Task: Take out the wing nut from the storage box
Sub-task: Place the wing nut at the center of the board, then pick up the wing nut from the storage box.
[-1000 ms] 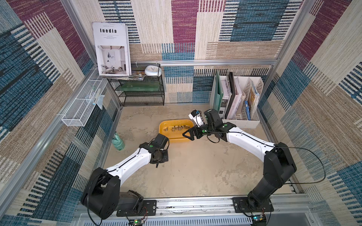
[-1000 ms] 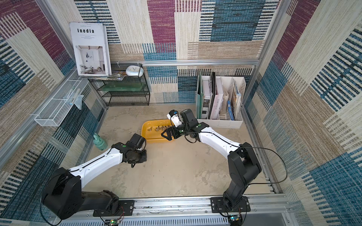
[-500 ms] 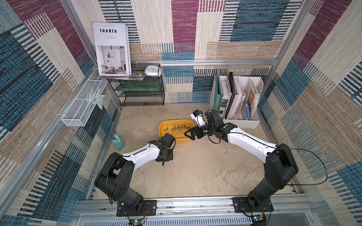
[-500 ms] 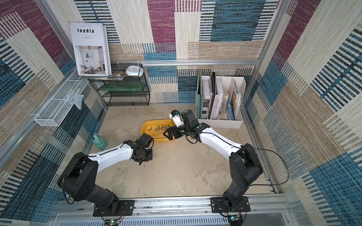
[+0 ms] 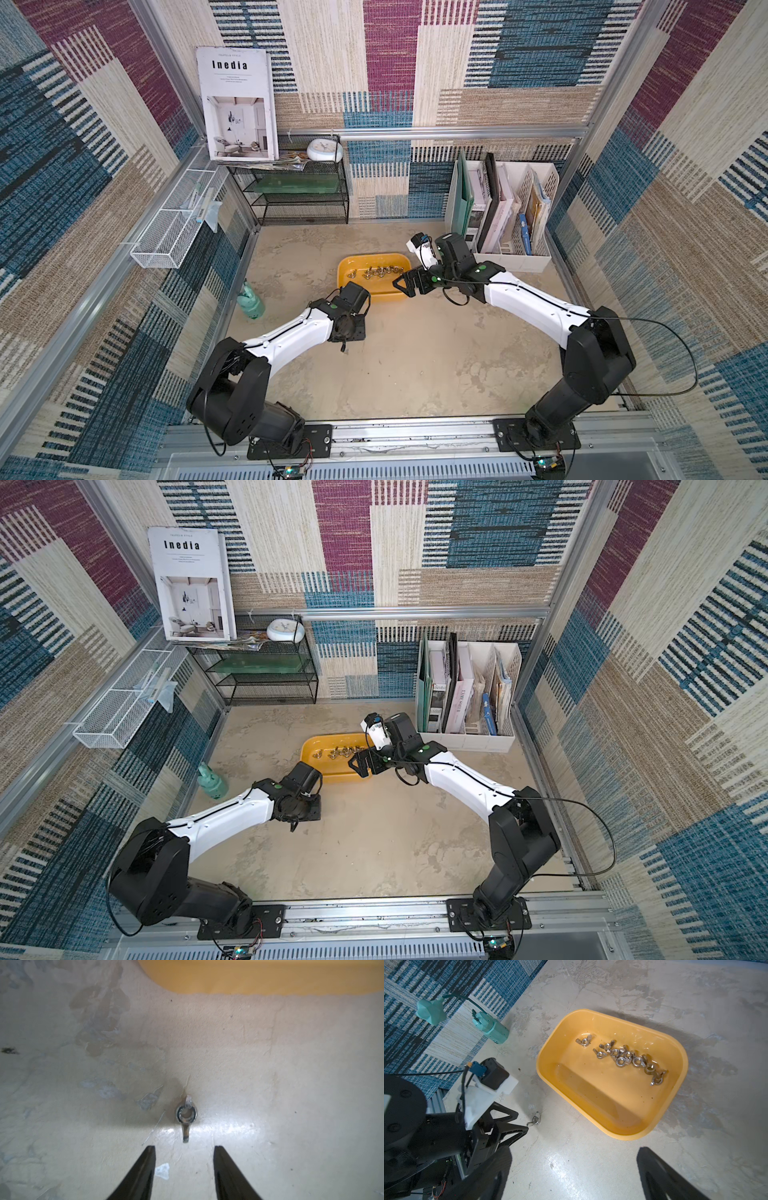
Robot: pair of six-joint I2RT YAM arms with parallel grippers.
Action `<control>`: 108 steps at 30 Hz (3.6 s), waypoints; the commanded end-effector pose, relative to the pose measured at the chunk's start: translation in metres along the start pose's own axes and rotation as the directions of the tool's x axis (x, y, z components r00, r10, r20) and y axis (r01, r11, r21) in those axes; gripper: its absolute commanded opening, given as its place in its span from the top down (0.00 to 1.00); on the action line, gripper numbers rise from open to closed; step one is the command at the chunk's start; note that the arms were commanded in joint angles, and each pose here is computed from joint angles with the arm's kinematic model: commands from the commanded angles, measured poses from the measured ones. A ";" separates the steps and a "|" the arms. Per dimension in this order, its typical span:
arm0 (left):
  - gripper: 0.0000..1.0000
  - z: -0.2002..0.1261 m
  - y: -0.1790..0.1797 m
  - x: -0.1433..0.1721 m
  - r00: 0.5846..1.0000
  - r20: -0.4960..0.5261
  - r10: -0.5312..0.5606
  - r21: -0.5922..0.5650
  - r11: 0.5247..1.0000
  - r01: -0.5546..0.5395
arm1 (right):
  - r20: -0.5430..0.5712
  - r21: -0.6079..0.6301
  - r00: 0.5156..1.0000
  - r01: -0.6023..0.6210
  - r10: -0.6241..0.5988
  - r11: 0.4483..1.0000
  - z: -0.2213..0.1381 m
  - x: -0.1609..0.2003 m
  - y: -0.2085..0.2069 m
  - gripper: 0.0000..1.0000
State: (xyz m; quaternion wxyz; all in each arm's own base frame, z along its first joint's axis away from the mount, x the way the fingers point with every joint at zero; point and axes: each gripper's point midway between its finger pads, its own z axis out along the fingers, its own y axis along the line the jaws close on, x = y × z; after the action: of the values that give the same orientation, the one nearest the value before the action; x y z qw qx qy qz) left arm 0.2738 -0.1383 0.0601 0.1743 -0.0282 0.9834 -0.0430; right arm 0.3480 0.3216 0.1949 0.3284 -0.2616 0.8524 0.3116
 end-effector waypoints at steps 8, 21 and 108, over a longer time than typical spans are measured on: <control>0.05 -0.045 0.008 -0.022 0.994 0.106 0.008 -0.026 1.000 -0.006 | 0.048 0.060 0.999 -0.014 0.011 0.998 -0.007 -0.010 -0.007 0.01; 0.01 -0.079 0.005 -0.080 0.976 0.198 0.090 -0.122 0.990 -0.067 | 0.101 0.106 0.995 -0.019 0.008 0.994 -0.025 -0.017 -0.009 0.01; 0.61 0.073 0.015 -0.195 0.997 -0.068 0.025 0.015 1.000 -0.024 | 0.119 0.153 0.993 -0.007 -0.011 0.988 0.008 -0.073 -0.043 0.01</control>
State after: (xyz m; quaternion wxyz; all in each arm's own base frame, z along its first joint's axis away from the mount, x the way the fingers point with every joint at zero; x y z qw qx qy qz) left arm 0.4830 -0.1160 0.0606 0.1506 -0.0262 0.9869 -0.0525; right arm 0.4258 0.3151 0.2259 0.3974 -0.2142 0.8543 0.2577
